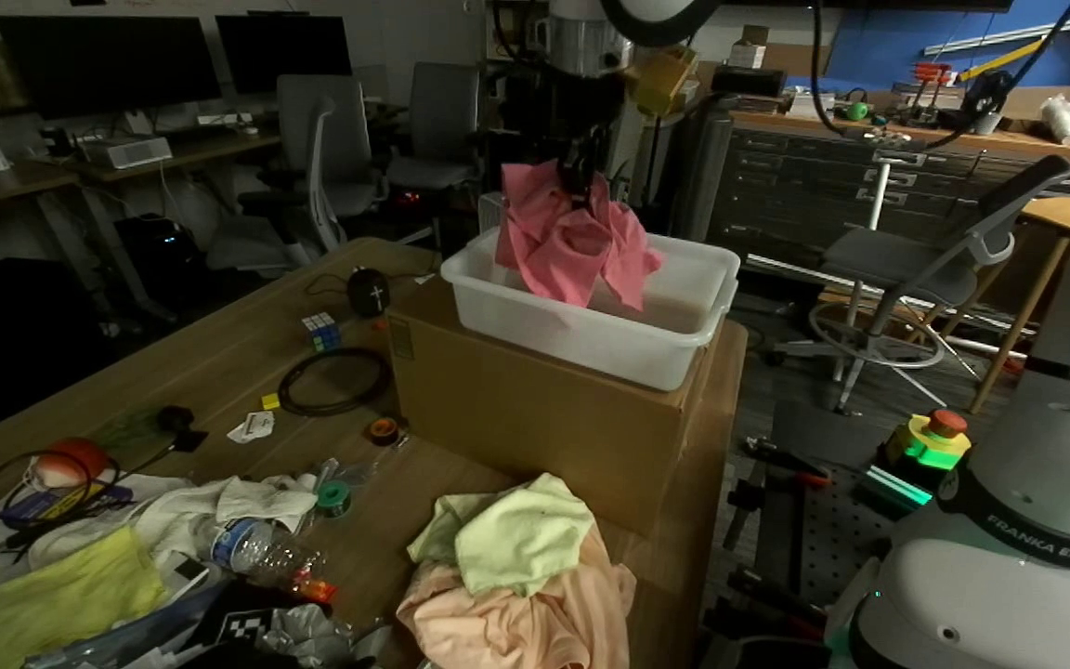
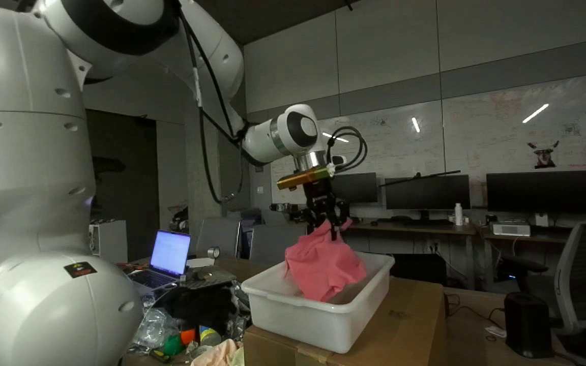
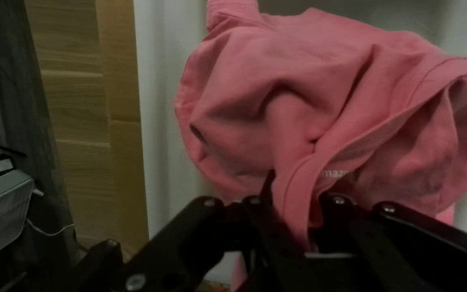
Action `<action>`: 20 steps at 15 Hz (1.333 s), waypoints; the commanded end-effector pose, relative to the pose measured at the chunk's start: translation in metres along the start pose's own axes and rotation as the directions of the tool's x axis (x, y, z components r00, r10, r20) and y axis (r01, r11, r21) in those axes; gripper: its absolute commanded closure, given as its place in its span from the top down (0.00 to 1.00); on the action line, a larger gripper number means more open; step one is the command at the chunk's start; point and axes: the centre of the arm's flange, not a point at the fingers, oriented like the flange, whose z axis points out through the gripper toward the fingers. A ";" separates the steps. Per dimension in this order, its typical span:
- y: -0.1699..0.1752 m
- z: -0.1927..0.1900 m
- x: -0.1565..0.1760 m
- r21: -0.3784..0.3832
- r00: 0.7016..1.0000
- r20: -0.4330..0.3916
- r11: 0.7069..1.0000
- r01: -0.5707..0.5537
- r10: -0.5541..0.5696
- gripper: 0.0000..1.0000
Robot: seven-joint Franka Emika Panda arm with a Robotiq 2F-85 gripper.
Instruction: Remove the clothes from the box and put them on the table
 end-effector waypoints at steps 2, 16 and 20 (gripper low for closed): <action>-0.026 -0.064 -0.030 -0.058 0.995 -0.102 0.998 0.016 -0.022 0.10; -0.220 -0.105 -0.037 -0.172 0.875 -0.166 0.887 0.429 -0.455 0.10; -0.249 -0.096 -0.038 -0.154 0.813 -0.179 0.832 0.534 -0.555 0.42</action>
